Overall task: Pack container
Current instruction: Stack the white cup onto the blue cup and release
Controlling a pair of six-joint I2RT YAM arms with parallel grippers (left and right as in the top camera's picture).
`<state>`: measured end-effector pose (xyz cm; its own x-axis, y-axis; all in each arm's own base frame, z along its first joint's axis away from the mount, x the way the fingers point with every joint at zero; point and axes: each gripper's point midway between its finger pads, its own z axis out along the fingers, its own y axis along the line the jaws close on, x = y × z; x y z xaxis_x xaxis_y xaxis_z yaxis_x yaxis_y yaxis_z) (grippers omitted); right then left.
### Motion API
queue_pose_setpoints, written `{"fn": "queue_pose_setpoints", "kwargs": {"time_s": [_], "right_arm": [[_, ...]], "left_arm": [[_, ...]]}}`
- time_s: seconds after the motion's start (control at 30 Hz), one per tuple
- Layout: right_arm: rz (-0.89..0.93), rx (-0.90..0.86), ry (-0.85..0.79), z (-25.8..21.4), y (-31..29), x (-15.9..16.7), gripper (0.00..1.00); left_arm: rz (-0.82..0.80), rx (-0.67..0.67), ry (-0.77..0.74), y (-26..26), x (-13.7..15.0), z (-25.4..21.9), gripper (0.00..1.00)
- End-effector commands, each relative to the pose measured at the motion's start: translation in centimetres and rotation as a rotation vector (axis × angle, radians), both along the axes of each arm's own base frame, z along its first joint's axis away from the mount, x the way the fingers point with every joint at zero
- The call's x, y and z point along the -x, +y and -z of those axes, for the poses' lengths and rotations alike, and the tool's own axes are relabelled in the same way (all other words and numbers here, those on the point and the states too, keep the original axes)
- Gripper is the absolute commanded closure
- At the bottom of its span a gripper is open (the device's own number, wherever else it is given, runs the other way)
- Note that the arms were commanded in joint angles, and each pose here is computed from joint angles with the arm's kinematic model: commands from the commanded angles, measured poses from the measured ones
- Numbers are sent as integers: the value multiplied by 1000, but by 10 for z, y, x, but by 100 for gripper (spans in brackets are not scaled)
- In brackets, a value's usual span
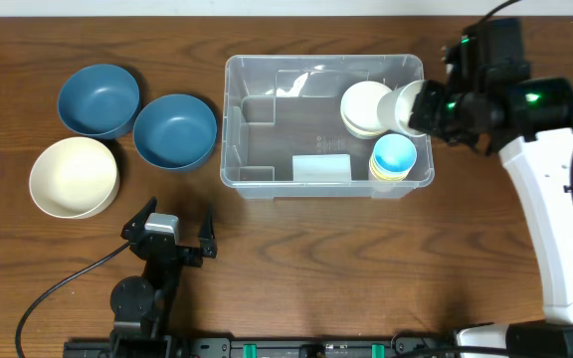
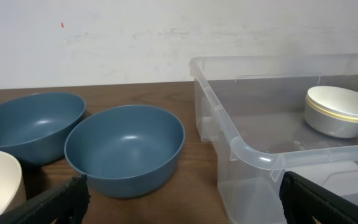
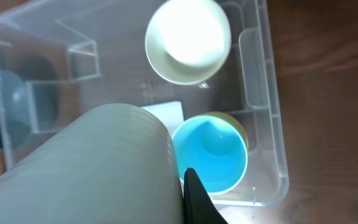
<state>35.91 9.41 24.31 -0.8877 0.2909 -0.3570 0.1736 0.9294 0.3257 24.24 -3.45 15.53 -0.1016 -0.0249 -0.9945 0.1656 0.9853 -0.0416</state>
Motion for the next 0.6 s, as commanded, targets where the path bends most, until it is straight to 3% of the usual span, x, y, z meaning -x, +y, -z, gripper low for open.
{"fn": "queue_pose_setpoints", "kwargs": {"time_s": [0.0, 0.27, 0.57], "right_arm": [[40, 92, 32, 14, -8, 4, 98], [96, 169, 150, 44, -24, 26, 99], [92, 163, 182, 81, -22, 28, 97]], "left_arm": [[12, -18, 43, -1, 1, 16, 2], [12, -18, 43, -1, 1, 16, 2], [12, -18, 43, -1, 1, 16, 2]]}}
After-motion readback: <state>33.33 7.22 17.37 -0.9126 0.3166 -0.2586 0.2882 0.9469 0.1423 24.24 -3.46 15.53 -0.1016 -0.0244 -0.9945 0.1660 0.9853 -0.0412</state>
